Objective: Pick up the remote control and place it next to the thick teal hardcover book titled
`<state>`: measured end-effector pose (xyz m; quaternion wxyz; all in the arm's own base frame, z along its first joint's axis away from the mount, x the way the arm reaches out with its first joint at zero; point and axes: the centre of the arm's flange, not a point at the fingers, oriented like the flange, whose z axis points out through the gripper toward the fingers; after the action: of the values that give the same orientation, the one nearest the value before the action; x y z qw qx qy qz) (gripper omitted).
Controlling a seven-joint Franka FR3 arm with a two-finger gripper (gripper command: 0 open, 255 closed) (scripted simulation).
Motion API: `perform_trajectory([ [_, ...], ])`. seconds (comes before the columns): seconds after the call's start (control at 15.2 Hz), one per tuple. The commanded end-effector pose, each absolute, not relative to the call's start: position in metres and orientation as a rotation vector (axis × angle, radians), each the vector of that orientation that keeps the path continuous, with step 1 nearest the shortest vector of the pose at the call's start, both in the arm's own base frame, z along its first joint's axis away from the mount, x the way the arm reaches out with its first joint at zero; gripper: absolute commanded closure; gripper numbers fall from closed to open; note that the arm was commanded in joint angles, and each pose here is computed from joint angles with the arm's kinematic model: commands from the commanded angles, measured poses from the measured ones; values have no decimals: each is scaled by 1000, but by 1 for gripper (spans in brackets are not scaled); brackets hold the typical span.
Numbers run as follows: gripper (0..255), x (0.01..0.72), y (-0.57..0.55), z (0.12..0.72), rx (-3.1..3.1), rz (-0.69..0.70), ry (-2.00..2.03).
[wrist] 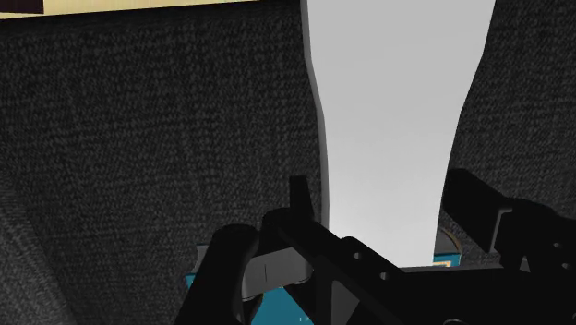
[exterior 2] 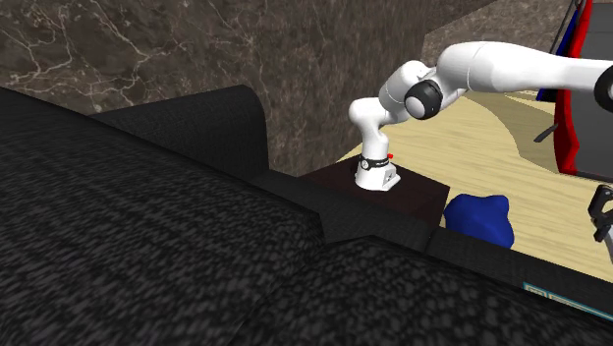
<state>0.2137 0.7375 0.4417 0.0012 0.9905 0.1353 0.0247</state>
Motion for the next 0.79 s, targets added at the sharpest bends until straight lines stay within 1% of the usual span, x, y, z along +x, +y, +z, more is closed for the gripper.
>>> perform_trajectory([
  [0.0, 255, 213, 738, 432, 3110, 79, 424],
  [0.73, 255, 213, 738, 373, 3110, 79, 424],
])
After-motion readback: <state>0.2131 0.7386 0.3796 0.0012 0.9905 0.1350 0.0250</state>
